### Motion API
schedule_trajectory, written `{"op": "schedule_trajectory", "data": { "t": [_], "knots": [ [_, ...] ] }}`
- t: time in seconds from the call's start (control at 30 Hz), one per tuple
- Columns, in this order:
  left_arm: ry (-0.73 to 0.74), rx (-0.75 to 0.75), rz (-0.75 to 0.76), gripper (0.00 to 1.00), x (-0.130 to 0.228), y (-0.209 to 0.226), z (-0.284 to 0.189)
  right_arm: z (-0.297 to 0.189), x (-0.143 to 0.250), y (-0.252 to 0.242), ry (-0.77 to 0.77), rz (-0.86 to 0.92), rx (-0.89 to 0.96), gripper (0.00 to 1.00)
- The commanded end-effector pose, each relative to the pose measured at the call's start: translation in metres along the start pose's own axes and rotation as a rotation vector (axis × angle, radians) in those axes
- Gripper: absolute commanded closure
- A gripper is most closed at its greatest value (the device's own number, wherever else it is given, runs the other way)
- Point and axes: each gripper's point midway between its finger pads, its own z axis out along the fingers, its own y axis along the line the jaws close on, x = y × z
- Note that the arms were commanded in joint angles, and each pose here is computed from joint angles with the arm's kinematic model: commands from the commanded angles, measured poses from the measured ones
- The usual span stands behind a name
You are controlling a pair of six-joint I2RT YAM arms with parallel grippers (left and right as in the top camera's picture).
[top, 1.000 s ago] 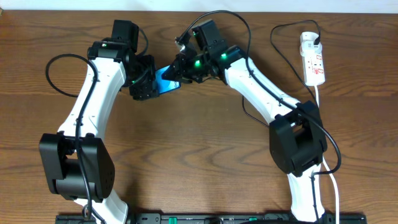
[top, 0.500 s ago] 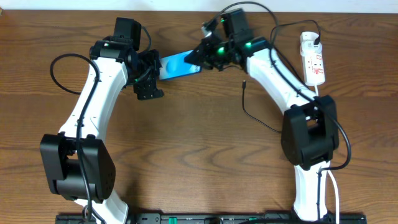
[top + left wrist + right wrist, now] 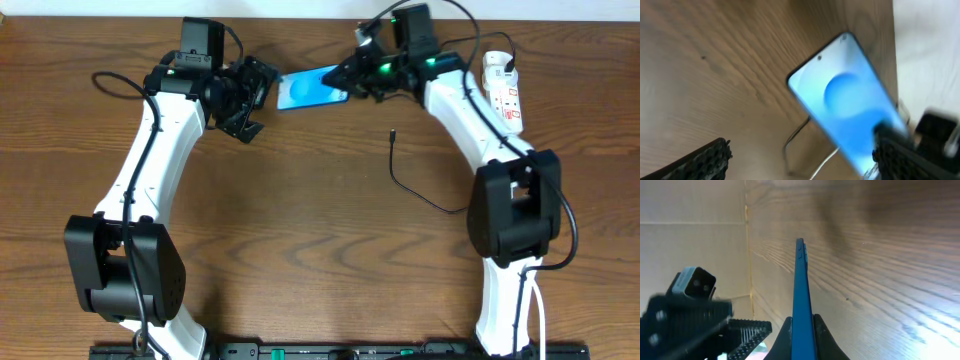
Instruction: Plug charger to phone and switch on socket
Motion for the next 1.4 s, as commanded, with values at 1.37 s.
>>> {"op": "schedule_trajectory", "data": {
  "t": [1.37],
  "knots": [
    [0.286, 0.325, 0.364, 0.05, 0.046, -0.047, -0.030, -0.116, 0.057, 0.045, -0.304, -0.116, -0.086, 0.99]
  ]
}}
